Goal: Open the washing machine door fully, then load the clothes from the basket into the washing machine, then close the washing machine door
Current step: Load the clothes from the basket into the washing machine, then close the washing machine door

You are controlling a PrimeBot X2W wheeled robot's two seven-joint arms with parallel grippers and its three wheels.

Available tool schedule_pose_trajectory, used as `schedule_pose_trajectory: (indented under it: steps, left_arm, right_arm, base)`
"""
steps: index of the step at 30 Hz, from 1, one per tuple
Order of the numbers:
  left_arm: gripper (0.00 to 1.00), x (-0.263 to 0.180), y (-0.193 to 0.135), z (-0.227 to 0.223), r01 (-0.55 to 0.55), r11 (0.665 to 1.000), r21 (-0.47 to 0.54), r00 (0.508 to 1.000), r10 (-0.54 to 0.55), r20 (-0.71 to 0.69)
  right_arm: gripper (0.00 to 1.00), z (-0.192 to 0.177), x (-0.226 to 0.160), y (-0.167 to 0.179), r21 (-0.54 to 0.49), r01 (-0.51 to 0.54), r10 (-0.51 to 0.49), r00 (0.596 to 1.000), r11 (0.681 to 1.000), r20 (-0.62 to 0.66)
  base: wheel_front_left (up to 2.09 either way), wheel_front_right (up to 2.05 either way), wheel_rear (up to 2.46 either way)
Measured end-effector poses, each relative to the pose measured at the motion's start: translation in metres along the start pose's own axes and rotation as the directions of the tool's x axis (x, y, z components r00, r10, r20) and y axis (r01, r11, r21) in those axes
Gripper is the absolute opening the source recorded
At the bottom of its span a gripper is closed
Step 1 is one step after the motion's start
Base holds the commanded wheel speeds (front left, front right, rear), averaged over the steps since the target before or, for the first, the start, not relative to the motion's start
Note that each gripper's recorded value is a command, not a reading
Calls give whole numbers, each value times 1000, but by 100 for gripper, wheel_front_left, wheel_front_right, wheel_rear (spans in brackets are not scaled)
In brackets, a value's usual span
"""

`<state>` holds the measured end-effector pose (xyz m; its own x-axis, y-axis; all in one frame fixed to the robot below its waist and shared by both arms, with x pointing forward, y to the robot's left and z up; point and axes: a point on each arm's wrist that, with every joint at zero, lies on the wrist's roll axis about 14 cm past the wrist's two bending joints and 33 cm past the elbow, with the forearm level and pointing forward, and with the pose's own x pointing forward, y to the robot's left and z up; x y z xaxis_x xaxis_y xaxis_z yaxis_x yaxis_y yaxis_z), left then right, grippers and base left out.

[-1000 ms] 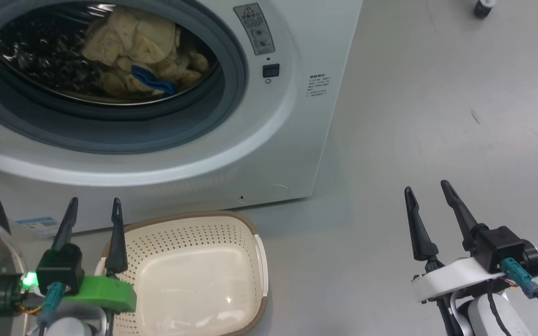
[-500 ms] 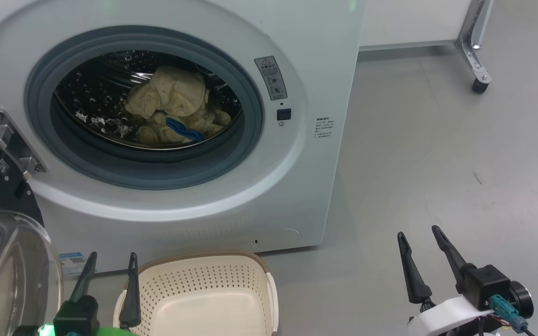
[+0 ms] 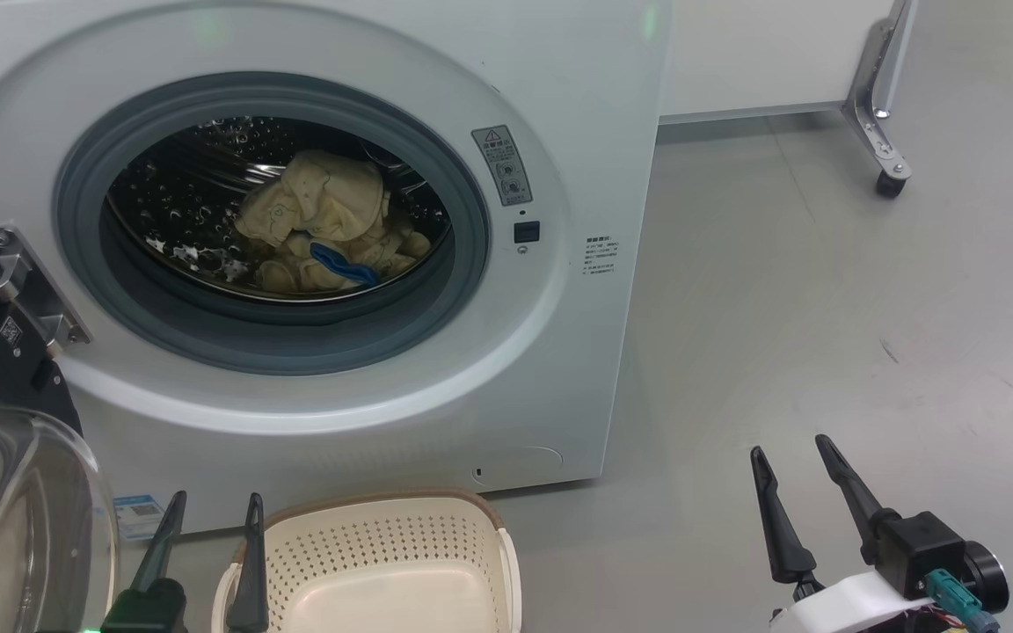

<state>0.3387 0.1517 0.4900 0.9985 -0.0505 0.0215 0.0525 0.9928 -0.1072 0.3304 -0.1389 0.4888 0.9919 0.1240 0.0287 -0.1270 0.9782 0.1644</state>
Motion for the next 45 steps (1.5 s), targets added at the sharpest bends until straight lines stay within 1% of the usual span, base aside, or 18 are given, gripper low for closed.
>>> schedule_pose_trajectory:
  steps: [26,45]
  left_arm:
    - [100,-5,1,7,3,1000,14,1000,-4,20]
    - [100,-10,-2,9,8,1000,12,1000,-9,29]
  right_arm:
    - [100,4,0,4,-3,-10,10,1000,1000,15]
    - [100,7,2,7,-5,-23,23,999,1000,22]
  base:
    - [-8,8,0]
    - [-77,77,0]
